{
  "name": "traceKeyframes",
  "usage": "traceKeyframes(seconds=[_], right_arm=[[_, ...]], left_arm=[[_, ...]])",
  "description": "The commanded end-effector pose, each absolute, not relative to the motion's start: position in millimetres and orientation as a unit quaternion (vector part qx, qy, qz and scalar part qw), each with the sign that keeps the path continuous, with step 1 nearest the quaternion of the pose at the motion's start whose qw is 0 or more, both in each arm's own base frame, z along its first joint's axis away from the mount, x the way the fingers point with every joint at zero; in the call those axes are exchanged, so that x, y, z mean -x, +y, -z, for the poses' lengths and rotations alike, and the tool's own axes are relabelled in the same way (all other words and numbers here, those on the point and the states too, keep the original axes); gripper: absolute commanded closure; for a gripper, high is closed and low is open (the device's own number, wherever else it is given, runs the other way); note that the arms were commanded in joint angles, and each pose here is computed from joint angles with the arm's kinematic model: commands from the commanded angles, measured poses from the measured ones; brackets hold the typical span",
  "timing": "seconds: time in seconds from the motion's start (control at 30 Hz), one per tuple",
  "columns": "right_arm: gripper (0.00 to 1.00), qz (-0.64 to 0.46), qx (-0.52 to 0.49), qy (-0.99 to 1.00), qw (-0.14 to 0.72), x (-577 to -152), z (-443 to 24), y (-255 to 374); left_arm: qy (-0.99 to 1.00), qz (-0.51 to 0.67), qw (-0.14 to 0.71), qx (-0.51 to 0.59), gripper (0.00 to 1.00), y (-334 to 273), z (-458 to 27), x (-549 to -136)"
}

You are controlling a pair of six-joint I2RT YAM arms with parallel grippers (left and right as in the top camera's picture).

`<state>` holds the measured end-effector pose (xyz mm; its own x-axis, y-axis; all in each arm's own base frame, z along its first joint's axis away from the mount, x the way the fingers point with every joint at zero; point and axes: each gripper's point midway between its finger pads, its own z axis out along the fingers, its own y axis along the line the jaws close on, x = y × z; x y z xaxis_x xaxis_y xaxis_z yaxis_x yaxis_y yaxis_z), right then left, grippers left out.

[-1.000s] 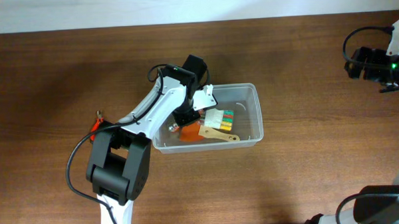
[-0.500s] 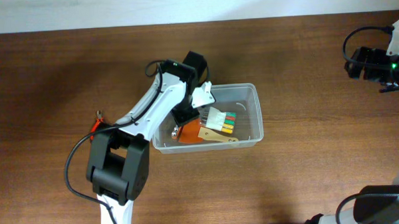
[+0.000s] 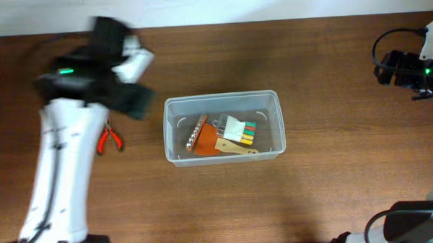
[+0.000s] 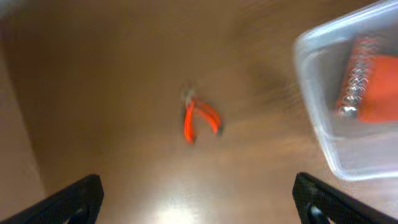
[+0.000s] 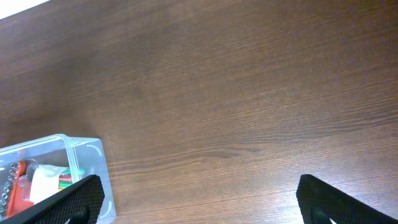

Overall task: Pack container
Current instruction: 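Release the socket rail and move the left gripper over the red pliers, then lower the left gripper onto the red pliers' handles and grasp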

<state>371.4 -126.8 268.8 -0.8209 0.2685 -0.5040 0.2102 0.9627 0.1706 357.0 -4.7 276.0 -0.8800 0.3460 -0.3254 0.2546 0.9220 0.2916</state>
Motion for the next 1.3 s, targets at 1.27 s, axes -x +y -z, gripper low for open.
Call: traceKeyframes(seconds=[1.27], right_arm=[[0.01,-0.066,-0.122,0.958,0.252,-370.2,-257.7,-121.3]], left_arm=[[0.991,-0.085,0.09,-0.052,0.01,116.7,-25.2,-342.6]])
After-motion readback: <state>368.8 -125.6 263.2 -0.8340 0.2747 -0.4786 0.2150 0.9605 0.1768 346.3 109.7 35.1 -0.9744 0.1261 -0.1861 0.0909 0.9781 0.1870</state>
